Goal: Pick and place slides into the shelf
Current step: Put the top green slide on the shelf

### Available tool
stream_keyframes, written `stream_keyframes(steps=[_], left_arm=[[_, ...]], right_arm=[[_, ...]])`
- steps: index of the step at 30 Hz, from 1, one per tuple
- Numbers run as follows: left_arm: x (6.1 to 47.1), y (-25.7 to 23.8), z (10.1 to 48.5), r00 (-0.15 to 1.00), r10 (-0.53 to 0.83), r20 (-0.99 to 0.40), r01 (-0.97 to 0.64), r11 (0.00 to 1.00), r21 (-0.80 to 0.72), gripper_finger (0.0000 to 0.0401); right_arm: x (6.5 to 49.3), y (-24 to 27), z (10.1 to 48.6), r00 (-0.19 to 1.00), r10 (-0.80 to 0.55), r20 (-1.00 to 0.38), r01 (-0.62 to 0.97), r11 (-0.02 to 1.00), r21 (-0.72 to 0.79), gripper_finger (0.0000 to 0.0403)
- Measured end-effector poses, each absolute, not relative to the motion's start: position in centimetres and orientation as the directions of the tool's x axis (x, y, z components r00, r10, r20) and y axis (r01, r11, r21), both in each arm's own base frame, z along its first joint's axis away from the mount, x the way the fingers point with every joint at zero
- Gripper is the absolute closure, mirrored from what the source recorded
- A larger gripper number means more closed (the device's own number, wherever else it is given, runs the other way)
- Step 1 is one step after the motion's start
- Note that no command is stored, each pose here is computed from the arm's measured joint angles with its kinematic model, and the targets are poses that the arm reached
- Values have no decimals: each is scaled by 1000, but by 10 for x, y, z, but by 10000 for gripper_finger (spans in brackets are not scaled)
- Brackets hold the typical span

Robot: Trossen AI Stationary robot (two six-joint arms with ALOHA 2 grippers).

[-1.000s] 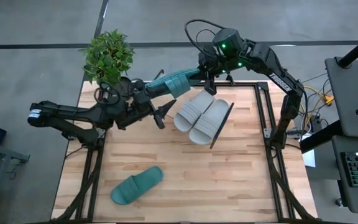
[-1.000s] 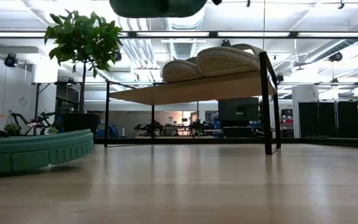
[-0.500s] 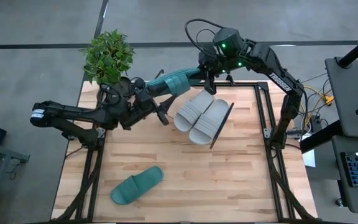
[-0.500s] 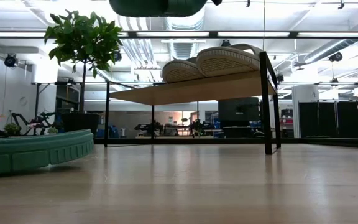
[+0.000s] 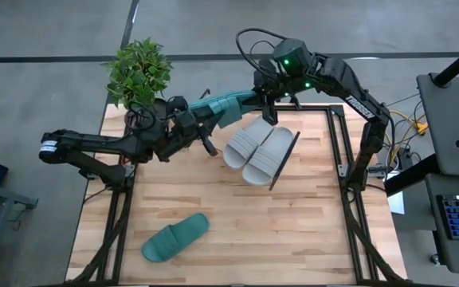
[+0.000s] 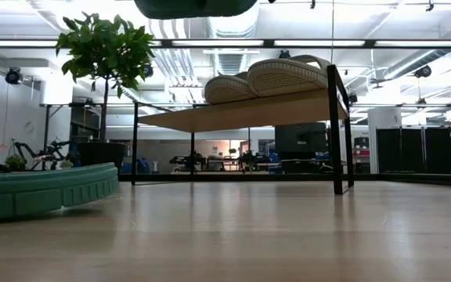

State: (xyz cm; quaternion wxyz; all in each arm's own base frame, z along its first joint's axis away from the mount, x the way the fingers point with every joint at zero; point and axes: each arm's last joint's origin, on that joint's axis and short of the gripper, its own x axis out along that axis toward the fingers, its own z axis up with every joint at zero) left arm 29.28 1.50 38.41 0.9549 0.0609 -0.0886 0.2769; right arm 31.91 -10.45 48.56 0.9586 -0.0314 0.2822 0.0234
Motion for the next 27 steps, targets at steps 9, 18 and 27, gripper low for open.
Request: stream_keyframes(steps=[9,18,27], left_arm=[[269,16,404,822,504,264,-534,844,52,399],[236,22,431,753,541,374,-572,819,-34,400],[228,43,441,702,526,481,-470,849,-243,401]], right_arm=[[314,-108,490,811,-198,-550,117,977,-178,305],[290,-98,509,827,-257,-501,117,949,-294,296],[278,-57,516,856,-40,-515,-205,888,-411,320]])
